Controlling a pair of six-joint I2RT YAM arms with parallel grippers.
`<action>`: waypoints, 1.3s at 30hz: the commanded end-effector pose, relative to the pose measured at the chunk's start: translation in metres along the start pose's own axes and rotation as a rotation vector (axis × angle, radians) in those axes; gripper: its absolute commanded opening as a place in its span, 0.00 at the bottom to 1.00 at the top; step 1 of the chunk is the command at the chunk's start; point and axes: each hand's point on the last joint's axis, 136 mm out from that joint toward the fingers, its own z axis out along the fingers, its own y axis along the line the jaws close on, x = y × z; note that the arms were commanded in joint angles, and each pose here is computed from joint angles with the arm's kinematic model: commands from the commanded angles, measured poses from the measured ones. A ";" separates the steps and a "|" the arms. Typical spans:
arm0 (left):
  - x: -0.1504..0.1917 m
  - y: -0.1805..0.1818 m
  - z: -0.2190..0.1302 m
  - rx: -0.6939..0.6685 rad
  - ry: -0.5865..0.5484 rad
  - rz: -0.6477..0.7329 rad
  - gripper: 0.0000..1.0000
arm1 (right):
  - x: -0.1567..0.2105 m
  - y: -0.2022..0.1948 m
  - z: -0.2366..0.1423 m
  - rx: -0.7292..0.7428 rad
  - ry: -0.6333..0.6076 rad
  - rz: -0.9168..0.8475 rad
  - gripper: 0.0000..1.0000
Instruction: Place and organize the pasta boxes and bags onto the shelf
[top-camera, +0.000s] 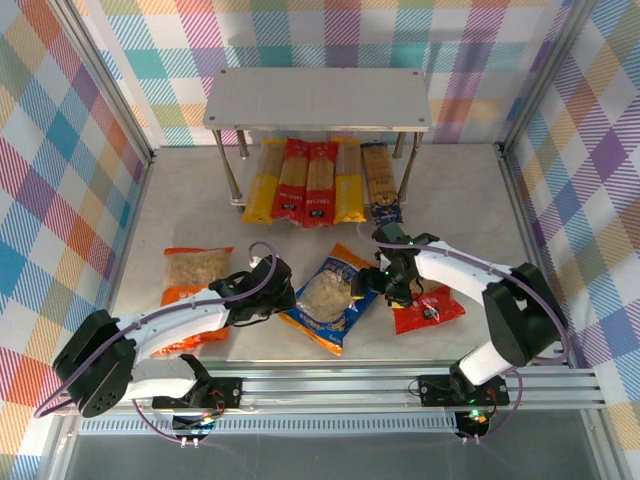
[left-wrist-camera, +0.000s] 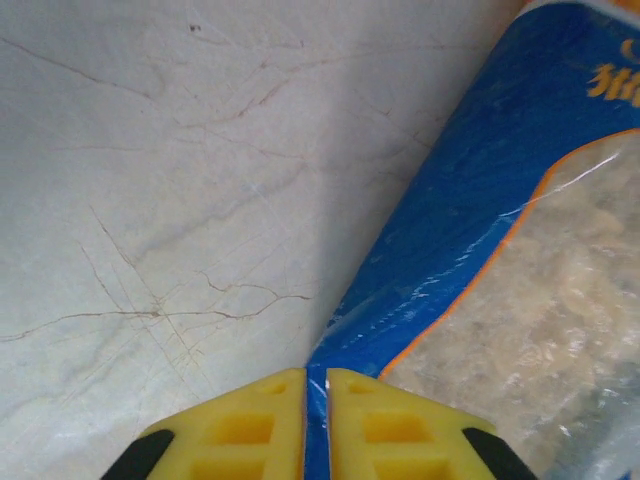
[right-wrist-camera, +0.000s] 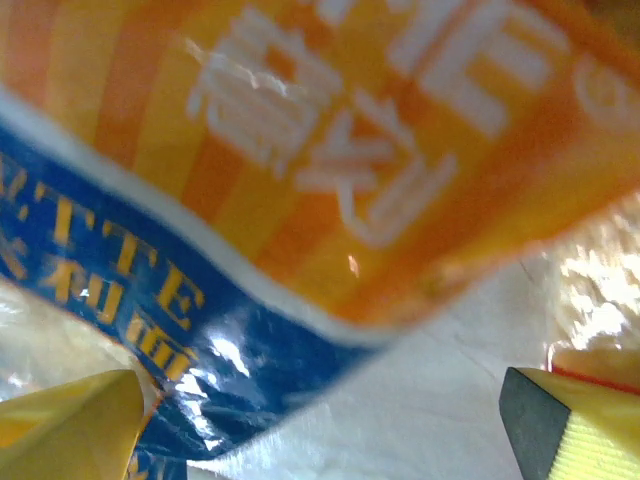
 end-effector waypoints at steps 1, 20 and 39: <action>-0.007 0.009 -0.010 -0.022 -0.032 -0.003 0.17 | -0.032 0.023 0.001 -0.038 -0.091 -0.040 0.93; -0.008 0.027 -0.022 -0.053 -0.057 -0.021 0.21 | -0.082 0.116 0.009 -0.219 -0.161 -0.263 0.93; -0.043 0.007 -0.032 -0.082 -0.128 0.126 0.52 | -0.055 0.055 -0.088 0.096 -0.362 -0.299 0.98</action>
